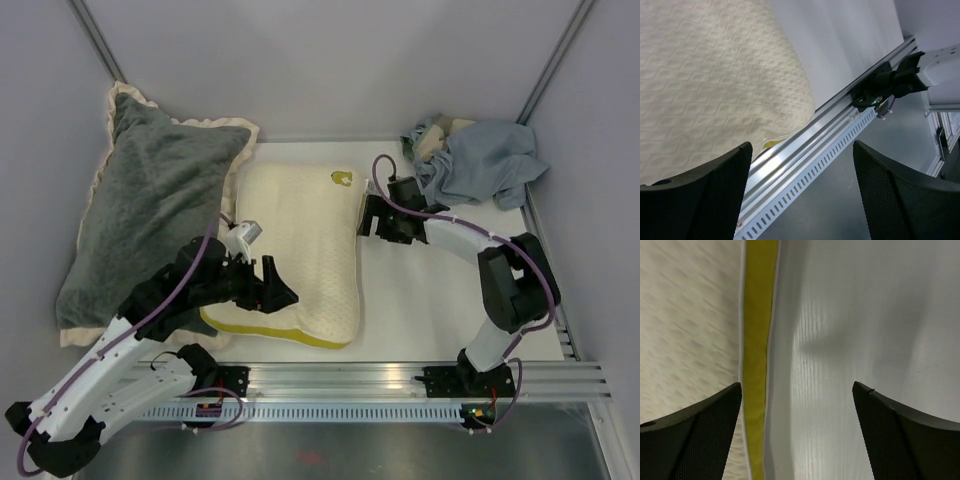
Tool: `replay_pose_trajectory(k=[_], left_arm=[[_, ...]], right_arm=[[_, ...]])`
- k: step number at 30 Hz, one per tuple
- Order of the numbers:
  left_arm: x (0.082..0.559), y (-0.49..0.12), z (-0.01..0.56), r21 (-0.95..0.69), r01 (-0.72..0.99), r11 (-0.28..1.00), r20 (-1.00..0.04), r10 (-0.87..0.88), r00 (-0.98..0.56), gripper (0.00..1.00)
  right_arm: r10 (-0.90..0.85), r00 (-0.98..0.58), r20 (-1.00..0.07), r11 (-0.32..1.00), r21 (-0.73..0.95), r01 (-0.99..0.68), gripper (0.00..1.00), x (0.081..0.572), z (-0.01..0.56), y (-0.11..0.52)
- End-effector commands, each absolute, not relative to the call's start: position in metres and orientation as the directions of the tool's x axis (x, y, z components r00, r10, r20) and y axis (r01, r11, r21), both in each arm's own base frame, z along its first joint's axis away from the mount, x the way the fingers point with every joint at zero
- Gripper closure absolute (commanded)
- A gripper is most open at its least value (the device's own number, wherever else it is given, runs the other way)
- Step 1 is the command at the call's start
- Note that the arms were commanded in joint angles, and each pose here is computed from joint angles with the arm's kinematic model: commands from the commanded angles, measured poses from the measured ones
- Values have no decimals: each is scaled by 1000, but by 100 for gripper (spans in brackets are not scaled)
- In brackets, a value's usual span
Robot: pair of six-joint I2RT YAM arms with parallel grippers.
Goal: Remove the pillowcase from the pillow
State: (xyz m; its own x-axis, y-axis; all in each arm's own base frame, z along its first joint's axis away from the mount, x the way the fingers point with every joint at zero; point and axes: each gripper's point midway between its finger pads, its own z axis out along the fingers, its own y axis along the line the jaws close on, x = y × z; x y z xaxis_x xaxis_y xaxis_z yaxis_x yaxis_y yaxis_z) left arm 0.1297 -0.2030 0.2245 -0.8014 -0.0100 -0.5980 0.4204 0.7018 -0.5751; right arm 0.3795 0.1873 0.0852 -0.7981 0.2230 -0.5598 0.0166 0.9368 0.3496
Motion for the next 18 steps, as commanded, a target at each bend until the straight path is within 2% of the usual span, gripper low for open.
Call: replay_pose_trajectory(k=[1, 5, 10, 14, 15, 18], left_arm=[[129, -196, 258, -589, 425, 688, -644, -82, -760, 13], [125, -183, 257, -571, 410, 711, -655, -95, -749, 13], [119, -175, 247, -569, 387, 726, -645, -101, -758, 12], [116, -171, 247, -569, 380, 729, -645, -109, -756, 12], [116, -170, 247, -568, 378, 731, -646, -112, -755, 12], [116, -168, 247, -564, 376, 735, -649, -113, -752, 13]], right_arm=[[214, -857, -469, 815, 570, -108, 2, 366, 69, 243], [206, -864, -459, 713, 676, -189, 2, 367, 65, 277], [225, -880, -419, 657, 732, -180, 2, 356, 48, 296], [290, -853, -433, 610, 771, -184, 2, 354, 60, 297], [324, -824, -465, 593, 778, -206, 2, 357, 77, 297], [350, -780, -519, 656, 730, -191, 2, 358, 85, 279]])
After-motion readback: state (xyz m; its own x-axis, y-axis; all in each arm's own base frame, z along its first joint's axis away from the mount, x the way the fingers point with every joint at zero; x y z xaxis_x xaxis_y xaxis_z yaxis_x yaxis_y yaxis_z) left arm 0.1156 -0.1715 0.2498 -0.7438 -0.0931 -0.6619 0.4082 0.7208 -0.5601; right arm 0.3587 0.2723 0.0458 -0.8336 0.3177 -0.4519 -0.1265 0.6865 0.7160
